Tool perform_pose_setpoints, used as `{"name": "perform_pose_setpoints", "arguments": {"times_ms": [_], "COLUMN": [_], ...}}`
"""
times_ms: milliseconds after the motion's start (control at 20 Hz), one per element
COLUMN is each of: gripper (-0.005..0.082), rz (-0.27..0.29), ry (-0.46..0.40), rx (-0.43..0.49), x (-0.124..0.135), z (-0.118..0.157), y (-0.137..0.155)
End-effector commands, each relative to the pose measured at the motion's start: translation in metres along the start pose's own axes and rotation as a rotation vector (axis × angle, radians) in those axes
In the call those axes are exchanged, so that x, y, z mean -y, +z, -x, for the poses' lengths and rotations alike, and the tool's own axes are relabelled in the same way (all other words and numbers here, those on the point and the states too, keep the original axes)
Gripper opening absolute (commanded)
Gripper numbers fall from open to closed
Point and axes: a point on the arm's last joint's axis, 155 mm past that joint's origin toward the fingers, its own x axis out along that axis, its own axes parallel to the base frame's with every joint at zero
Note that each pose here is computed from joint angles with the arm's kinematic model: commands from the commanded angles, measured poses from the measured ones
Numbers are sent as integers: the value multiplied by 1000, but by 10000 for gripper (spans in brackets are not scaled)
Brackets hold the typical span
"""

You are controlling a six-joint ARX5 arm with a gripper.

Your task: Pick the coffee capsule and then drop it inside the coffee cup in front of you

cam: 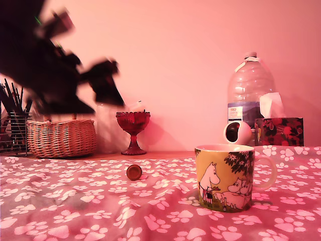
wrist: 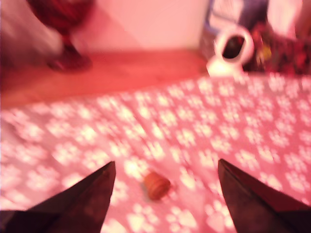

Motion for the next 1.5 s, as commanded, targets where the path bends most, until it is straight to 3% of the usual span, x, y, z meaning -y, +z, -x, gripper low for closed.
{"name": "perform_pose_setpoints", "arguments": {"times_ms": [0,300,950,1450], "gripper": [606,606,606,606], "rz": [20,52,60,69], "ry": [16,7,37,80], "rx": [-4,-7,12,-73], "x": [-1,6,5,1], "z": [-2,-19,-55,-89], "y": [-11,-30,-29,-59]}}
